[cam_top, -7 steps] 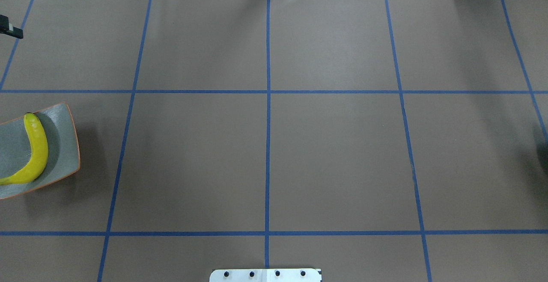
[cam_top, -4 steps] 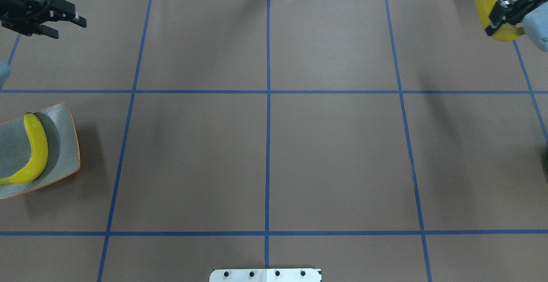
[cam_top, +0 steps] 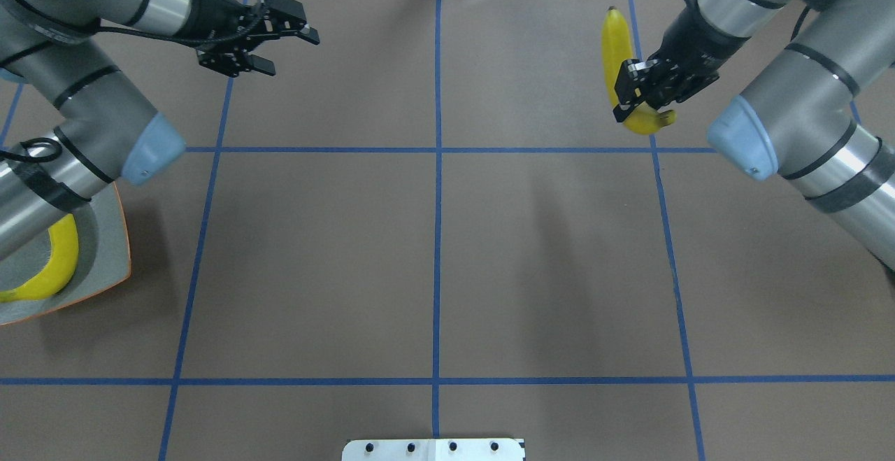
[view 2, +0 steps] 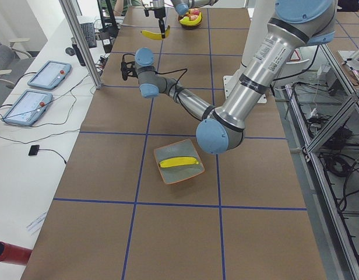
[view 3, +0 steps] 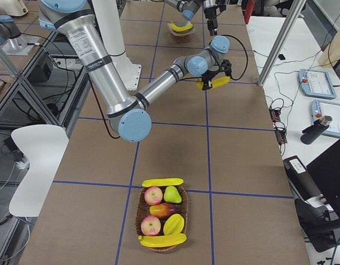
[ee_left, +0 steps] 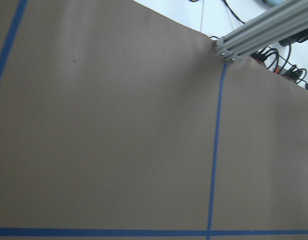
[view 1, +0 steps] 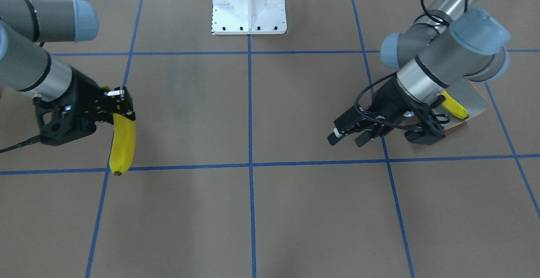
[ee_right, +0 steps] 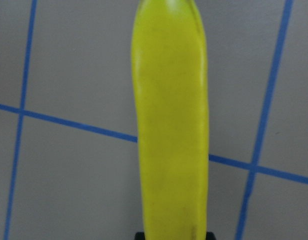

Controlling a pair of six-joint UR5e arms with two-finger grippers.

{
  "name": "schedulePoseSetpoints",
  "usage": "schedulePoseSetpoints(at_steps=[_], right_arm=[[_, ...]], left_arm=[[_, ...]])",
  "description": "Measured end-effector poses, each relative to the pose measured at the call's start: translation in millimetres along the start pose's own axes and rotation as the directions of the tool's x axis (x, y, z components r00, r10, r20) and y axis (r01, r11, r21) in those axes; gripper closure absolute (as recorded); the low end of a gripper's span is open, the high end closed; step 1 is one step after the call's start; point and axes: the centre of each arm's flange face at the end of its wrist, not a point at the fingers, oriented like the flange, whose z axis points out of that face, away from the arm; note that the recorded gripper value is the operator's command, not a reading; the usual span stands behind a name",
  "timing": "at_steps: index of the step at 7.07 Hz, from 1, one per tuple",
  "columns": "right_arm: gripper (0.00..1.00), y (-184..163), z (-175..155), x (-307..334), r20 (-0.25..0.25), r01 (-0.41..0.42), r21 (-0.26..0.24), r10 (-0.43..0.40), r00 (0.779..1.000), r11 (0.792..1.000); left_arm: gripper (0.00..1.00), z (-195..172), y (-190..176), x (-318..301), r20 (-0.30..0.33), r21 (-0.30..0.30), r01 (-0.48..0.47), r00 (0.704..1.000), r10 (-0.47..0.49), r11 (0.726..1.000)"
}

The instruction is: Transfer all bananas from basket to plate

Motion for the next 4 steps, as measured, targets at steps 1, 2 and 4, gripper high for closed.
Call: schedulePoseSetpoints(at_steps=[1, 2, 4], right_arm=[[1.00, 20.6, 6.9, -32.0, 0.028, -0.013, -0.016, 0.014, 1.000, 1.000], [1.00, 39.0, 11.4, -59.6, 0.053, -0.013, -0.031, 0.015, 0.998, 0.999], [1.00, 58.2, 25.2, -98.1, 0.082, 0.012, -0.066, -0.007, 0.997, 0.998]], left_arm=[[0.00, 18.0, 33.8, 20.0, -0.076, 0.002, 0.086, 0.993, -0.085, 0.996], [0.00, 38.5, 71.1, 42.4, -0.143, -0.009, 0.157, 0.977, -0.157, 0.987], [0.00, 67.2, 139.2, 78.4, -0.215, -0.058, 0.210, 0.952, -0.217, 0.976]])
